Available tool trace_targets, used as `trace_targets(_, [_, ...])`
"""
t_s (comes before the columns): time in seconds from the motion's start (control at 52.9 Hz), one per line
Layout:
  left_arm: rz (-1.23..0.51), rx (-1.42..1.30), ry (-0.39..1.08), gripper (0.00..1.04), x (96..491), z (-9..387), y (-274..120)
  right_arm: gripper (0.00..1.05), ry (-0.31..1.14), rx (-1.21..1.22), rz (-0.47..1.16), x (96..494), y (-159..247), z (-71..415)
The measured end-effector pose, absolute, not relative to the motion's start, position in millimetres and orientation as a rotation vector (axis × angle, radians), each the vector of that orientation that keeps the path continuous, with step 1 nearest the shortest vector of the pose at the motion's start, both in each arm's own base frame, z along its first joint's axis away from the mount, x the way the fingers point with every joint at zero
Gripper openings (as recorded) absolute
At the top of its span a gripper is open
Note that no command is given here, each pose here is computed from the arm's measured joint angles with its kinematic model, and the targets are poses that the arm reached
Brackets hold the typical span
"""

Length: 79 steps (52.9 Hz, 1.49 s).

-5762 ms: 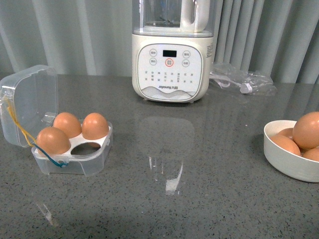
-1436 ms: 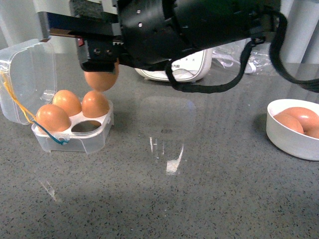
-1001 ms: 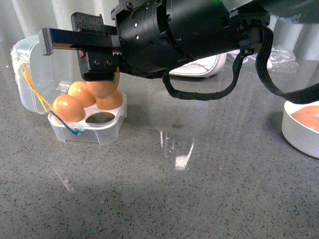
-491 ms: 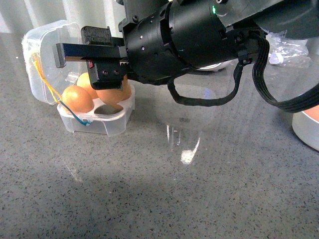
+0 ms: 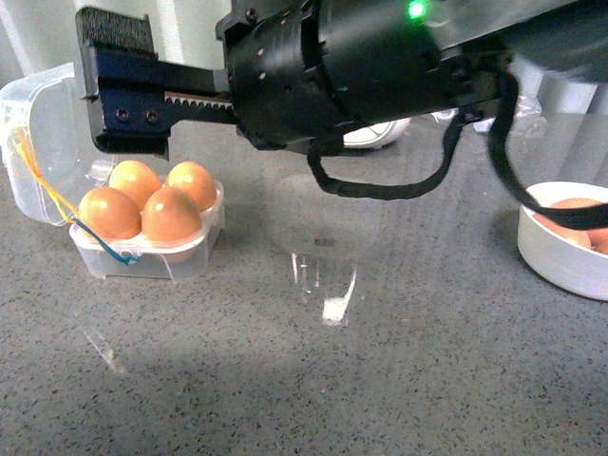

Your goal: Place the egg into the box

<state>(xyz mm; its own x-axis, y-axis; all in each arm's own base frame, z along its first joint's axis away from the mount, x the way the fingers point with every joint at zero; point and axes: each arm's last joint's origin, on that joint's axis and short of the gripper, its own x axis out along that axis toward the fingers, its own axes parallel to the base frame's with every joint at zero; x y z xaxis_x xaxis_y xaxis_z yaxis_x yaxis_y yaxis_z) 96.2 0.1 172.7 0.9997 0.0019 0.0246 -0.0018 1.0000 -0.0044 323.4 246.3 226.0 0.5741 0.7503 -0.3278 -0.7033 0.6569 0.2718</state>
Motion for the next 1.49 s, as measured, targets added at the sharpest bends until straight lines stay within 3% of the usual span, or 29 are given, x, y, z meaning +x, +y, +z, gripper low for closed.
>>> trace_targets(0.132, [0.002, -0.004, -0.024, 0.98, 96.2, 172.7, 0.1, 0.98, 0.352, 0.189, 0.733, 304.9, 202.2, 247.4])
trace_targets(0.283, [0.003, -0.004, -0.024, 0.98, 96.2, 172.7, 0.2, 0.98, 0.356, 0.287, 0.529, 293.8, 146.9, 241.3])
trace_targets(0.434, [0.0, -0.004, -0.024, 0.98, 96.2, 172.7, 0.1, 0.98, 0.38, 0.317, 0.466, 293.9, 133.9, 232.0])
trace_targets(0.548, [0.002, -0.004, -0.025, 0.98, 96.1, 172.7, 0.1, 0.82, 0.114, 0.172, 0.204, 283.5, 127.9, 226.5])
trace_targets(0.623, [0.005, -0.004, -0.025, 0.98, 96.1, 172.7, 0.2, 0.64, 0.009, 0.079, 0.043, 262.3, 100.6, 218.5])
trace_targets(0.756, [0.0, -0.004, -0.025, 0.98, 96.1, 172.7, 0.0, 0.39, 0.003, 0.026, -0.012, 235.5, 65.8, 206.1])
trace_targets(0.982, [0.002, -0.004, -0.025, 0.98, 96.1, 172.7, 0.1, 0.04, 0.011, 0.003, 0.02, 205.1, 43.4, 191.3])
trace_targets(1.492, [0.001, -0.004, -0.025, 0.98, 96.1, 172.7, 0.1, 0.03, 0.015, 0.001, 0.002, 161.3, 15.0, 174.9])
